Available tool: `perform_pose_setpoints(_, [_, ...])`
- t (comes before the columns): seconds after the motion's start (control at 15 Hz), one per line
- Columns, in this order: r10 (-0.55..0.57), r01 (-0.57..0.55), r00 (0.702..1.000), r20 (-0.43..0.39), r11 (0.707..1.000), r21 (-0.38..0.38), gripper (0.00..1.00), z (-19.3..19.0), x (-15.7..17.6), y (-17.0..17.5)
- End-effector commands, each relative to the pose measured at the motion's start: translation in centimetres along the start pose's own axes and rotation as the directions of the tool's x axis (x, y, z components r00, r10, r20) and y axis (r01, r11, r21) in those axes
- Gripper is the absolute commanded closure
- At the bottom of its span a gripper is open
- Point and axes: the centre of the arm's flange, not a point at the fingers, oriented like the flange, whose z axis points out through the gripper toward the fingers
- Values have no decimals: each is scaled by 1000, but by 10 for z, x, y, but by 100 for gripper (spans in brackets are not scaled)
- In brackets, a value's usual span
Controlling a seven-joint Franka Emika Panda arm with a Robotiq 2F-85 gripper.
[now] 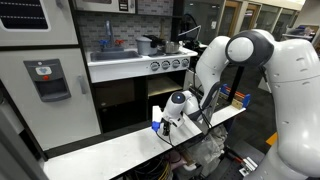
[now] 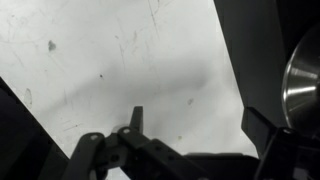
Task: Open the kitchen cabinet, take the lid off the silver pot and put it in the kitchen cabinet
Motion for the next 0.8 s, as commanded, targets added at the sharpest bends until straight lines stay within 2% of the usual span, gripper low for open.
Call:
perform_pose_setpoints(0.0, [-19, 19, 1000, 5, 1000, -17, 0, -2, -18, -56])
perform_pose_setpoints(0.73, [-7, 7, 1000, 10, 1000, 18, 0, 9, -19, -80])
